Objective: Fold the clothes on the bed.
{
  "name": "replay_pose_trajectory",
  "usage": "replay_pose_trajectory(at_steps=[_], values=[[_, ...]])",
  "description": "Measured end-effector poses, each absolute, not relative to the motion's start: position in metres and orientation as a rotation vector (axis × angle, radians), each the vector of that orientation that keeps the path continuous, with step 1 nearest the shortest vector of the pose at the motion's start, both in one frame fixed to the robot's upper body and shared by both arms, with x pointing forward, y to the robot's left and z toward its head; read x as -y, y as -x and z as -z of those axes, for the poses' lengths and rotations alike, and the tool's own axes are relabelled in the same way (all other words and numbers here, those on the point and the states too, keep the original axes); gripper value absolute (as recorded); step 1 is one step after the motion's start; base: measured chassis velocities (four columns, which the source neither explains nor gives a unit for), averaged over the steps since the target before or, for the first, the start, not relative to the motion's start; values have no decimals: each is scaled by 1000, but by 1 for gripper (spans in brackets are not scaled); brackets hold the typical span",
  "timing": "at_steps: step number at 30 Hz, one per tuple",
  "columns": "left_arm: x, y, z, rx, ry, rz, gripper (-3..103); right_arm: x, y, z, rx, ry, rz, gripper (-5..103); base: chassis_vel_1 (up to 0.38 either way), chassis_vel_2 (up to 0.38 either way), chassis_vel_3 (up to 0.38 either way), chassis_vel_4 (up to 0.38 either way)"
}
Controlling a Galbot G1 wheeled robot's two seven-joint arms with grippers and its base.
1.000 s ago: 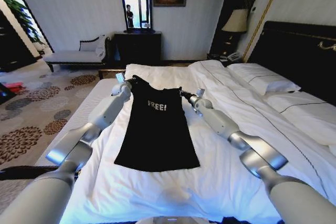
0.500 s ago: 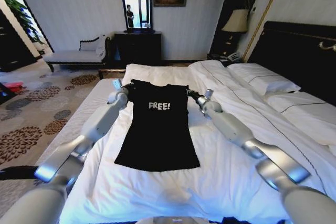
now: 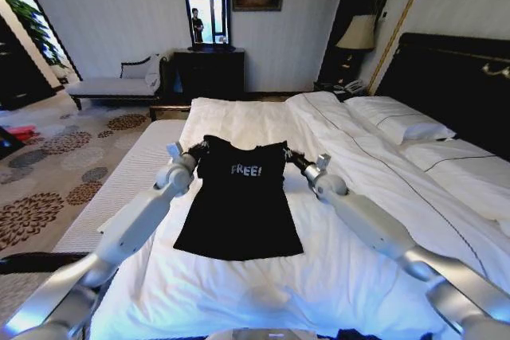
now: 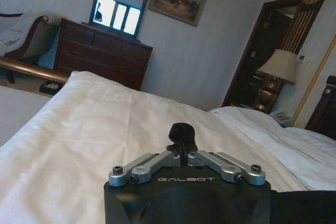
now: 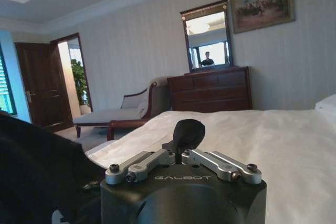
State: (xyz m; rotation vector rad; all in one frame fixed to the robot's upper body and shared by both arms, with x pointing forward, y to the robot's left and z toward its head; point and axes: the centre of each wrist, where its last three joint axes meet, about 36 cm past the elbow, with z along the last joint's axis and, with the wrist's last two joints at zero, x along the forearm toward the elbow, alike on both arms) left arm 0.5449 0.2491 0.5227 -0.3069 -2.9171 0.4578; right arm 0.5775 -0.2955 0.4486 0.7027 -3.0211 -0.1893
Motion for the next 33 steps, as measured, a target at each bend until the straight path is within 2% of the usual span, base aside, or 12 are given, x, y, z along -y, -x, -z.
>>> replay_pose_trajectory(at_steps=[11, 33], values=[[-254, -495, -529, 2932, 318, -412, 1, 307, -537, -456, 3051, -716, 168, 0, 0, 0, 0, 0], [-255, -399, -484, 2864, 269, -314, 1, 327, -415, -420, 3011, -669, 140, 0, 0, 0, 0, 0]])
